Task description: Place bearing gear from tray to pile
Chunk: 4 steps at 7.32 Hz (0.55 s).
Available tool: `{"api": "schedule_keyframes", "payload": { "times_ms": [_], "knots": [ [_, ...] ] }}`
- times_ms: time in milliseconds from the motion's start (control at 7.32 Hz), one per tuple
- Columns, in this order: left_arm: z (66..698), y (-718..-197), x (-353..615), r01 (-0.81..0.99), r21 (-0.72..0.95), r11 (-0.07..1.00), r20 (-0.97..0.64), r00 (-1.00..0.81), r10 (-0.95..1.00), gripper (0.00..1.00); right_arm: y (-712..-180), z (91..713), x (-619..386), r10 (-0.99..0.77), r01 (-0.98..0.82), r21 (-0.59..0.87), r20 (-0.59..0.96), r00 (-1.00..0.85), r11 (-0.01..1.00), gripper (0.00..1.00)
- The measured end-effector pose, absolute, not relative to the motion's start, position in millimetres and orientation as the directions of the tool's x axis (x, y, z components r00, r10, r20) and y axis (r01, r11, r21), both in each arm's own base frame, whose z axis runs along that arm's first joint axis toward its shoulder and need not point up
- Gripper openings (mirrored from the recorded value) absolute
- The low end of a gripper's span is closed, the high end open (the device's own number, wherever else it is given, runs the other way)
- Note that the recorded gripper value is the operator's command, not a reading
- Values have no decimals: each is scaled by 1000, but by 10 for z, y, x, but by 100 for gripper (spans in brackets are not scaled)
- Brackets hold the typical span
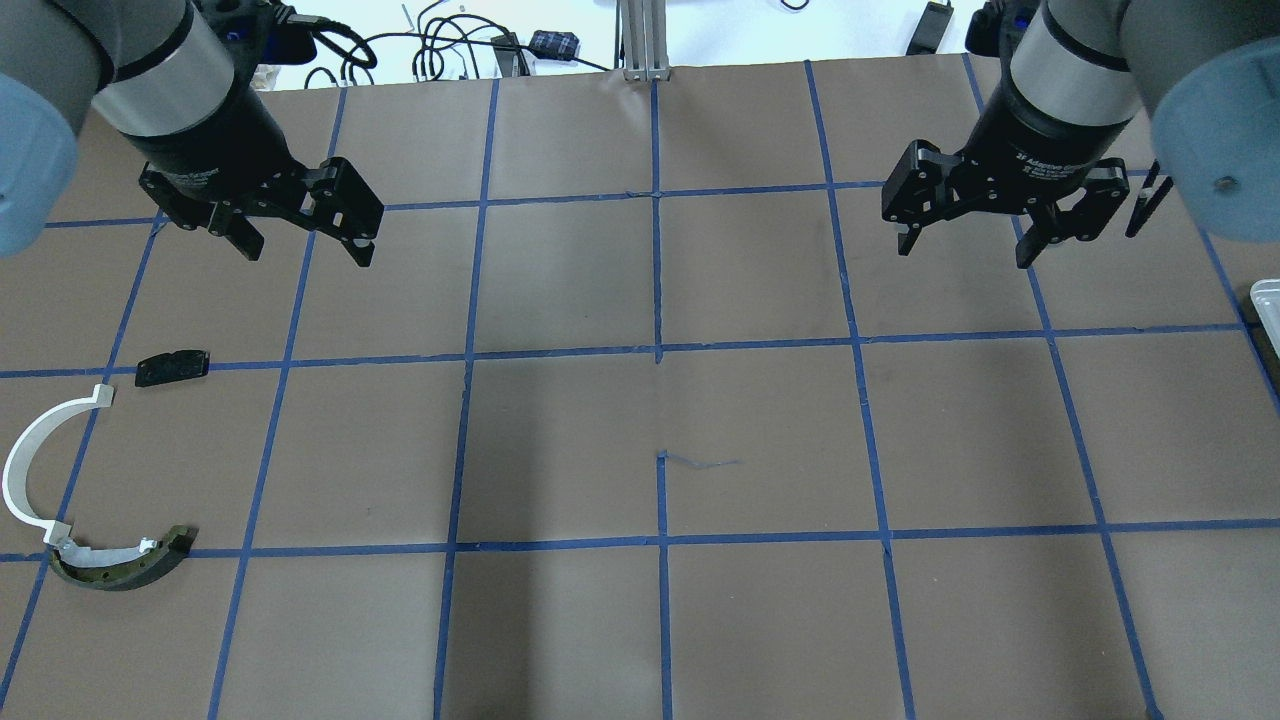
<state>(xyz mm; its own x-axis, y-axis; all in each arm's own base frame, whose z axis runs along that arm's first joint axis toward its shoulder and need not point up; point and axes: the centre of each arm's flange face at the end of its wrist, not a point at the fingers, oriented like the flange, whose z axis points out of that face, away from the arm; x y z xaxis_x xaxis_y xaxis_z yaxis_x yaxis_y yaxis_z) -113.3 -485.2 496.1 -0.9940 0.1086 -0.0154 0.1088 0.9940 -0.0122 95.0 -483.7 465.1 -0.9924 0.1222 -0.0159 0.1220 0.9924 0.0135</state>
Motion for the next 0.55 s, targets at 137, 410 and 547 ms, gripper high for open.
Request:
{"api": "schedule_keyframes", "payload": {
  "times_ms": [137,410,547],
  "knots": [
    [4951,-4857,-1130,109,-10,994,-15,-994,109,100,-4906,4599,522,71,71,22,-22,-997,997,100],
    [4941,-4858,-1139,110,-8,994,-15,-994,110,100,-4927,4362,-556,-131,-132,32,-43,-990,991,100],
    [4940,-4858,-1139,110,-8,994,-15,-994,110,100,-4936,4206,-1065,-248,-249,18,-42,-968,968,100]
  ]
}}
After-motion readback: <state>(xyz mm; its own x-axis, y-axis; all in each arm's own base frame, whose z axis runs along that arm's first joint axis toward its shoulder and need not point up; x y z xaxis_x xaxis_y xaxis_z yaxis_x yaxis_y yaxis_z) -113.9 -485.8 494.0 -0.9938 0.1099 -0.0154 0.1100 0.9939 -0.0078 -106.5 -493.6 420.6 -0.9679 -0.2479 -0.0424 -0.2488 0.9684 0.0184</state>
